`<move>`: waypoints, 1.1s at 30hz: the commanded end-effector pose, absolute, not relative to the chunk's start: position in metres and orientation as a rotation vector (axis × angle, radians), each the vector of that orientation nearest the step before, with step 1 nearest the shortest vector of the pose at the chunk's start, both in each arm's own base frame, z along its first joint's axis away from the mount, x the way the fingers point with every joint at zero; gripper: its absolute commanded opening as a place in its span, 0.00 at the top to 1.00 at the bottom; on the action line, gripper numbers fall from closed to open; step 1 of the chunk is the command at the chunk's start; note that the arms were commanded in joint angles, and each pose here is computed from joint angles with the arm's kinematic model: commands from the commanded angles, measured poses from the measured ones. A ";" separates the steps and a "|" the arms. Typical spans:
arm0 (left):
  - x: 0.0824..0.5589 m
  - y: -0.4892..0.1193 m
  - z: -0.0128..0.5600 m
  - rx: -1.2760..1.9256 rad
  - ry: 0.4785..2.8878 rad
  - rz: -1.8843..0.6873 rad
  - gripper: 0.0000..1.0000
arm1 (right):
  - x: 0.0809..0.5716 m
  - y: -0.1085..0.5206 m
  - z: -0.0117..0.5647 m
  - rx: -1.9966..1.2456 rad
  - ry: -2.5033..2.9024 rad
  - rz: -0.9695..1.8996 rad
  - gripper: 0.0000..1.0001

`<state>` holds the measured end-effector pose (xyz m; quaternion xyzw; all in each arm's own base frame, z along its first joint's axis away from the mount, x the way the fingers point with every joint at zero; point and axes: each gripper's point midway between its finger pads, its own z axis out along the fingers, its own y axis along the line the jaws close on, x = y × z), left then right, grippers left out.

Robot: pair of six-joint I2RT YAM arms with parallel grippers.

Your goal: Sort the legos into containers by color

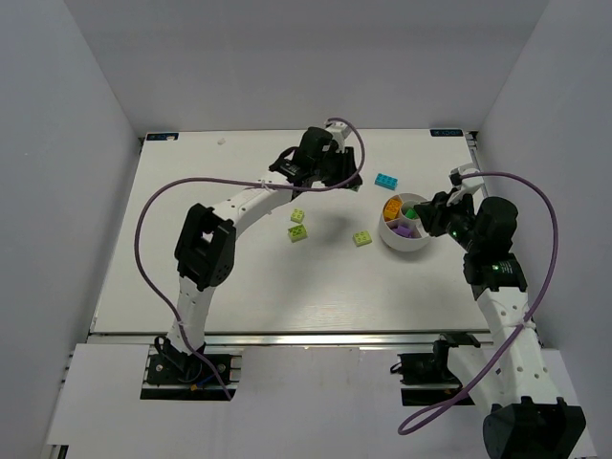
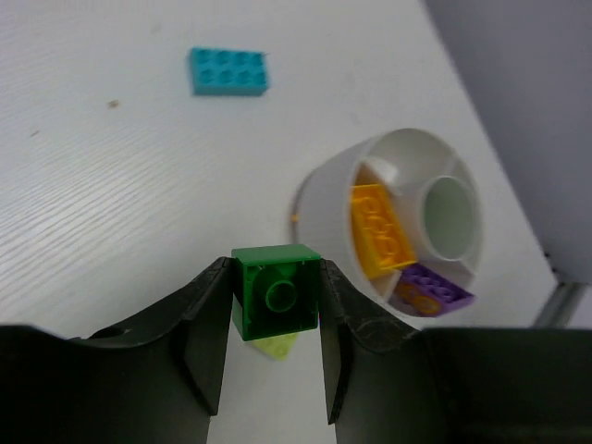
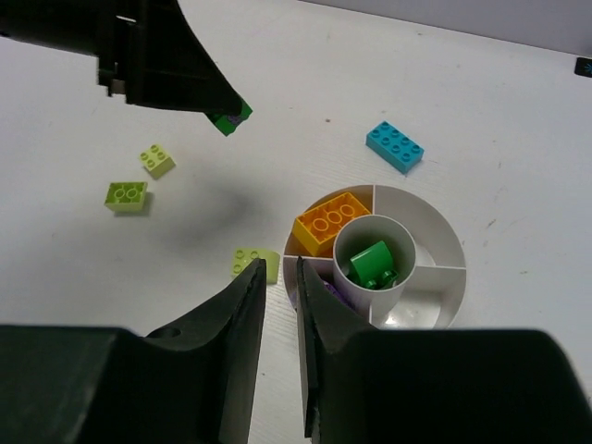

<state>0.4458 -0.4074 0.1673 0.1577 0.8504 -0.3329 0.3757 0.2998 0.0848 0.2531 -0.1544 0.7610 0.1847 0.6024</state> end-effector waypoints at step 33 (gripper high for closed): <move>0.380 -0.562 0.199 0.721 1.921 -1.282 0.82 | 0.311 0.048 0.275 -0.210 1.683 0.280 0.74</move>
